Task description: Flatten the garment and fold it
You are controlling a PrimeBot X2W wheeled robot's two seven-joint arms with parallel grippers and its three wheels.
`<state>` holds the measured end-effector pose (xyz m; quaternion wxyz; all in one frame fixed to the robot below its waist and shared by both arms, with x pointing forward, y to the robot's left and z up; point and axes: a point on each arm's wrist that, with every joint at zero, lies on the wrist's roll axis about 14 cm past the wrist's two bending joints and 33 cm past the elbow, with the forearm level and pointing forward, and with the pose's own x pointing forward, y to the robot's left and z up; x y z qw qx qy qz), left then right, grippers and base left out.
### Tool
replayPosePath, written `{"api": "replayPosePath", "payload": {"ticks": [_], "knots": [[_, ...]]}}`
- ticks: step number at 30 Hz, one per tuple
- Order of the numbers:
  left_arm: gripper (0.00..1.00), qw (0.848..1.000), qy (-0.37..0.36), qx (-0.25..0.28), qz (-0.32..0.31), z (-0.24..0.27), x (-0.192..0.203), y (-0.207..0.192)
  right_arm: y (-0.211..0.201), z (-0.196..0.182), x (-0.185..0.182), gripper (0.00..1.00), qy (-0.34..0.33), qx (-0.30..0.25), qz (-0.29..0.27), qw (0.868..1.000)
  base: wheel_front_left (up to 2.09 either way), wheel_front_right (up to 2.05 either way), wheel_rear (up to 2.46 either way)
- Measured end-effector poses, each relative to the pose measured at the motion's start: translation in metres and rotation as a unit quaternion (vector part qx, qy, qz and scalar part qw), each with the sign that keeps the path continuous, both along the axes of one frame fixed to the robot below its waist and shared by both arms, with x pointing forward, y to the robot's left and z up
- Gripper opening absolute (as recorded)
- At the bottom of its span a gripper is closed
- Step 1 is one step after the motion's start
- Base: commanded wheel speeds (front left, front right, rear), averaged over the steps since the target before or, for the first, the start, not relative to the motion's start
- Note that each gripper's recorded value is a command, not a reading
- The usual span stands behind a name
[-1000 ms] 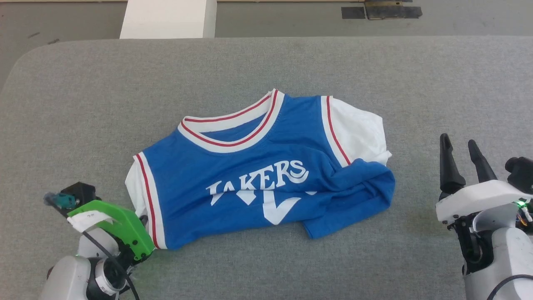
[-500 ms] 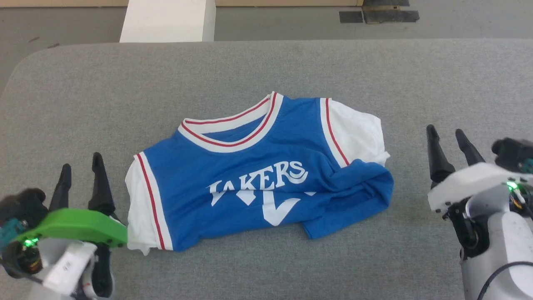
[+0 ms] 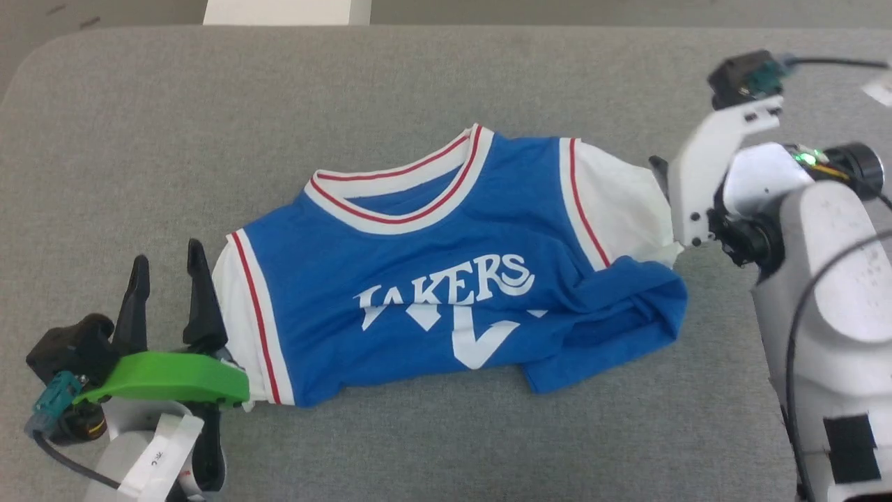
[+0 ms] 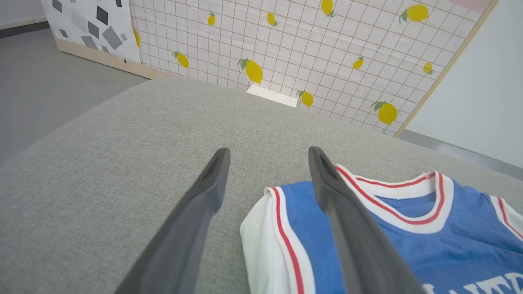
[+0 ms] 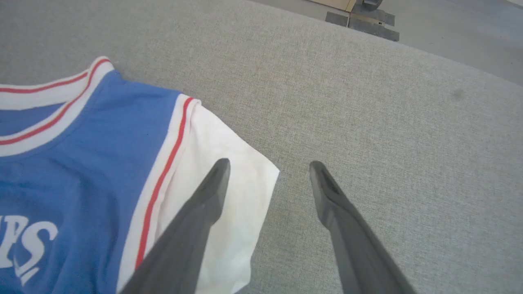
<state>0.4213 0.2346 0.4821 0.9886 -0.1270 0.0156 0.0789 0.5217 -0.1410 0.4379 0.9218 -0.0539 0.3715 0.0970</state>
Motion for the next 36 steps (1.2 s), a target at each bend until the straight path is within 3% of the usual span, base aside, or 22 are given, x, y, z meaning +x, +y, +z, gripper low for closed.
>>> {"api": "replayPosePath", "payload": {"ticks": [7, 17, 18, 19, 25, 29, 36], "knots": [[1.00, 1.000, 0.005, -0.003, -0.004, -0.009, 0.010, -0.005, 0.003, -0.043, -0.006, 1.00, 0.135, -0.103, 0.046, 0.984, 0.00, 0.00, 0.00], [1.00, 1.000, 0.031, -0.001, -0.004, -0.031, 0.015, -0.003, 0.028, -0.077, -0.004, 1.00, 0.186, -0.126, 0.103, 0.969, 0.00, 0.00, 0.00], [1.00, 0.999, 0.033, -0.001, -0.005, -0.032, 0.015, -0.003, 0.028, -0.078, -0.004, 0.46, 0.188, -0.122, 0.103, 0.969, 0.00, 0.00, 0.00], [1.00, 0.999, 0.035, -0.002, -0.005, -0.033, 0.015, -0.004, 0.029, -0.078, -0.003, 0.00, 0.189, -0.119, 0.105, 0.969, 0.00, 0.00, 0.00], [1.00, 0.999, 0.031, -0.002, -0.010, -0.031, 0.016, -0.007, 0.033, -0.067, 0.000, 0.00, 0.158, -0.081, 0.100, 0.979, 0.00, 0.00, 0.00], [1.00, 1.000, 0.024, -0.003, -0.018, -0.025, 0.017, -0.012, 0.018, -0.049, 0.010, 0.00, 0.113, -0.039, 0.061, 0.991, 0.00, 0.00, 0.00], [1.00, 0.999, 0.008, -0.006, -0.037, -0.011, 0.018, -0.023, -0.060, -0.002, 0.021, 0.00, 0.031, -0.009, -0.055, 0.998, 0.00, 0.00, 0.00]]}}
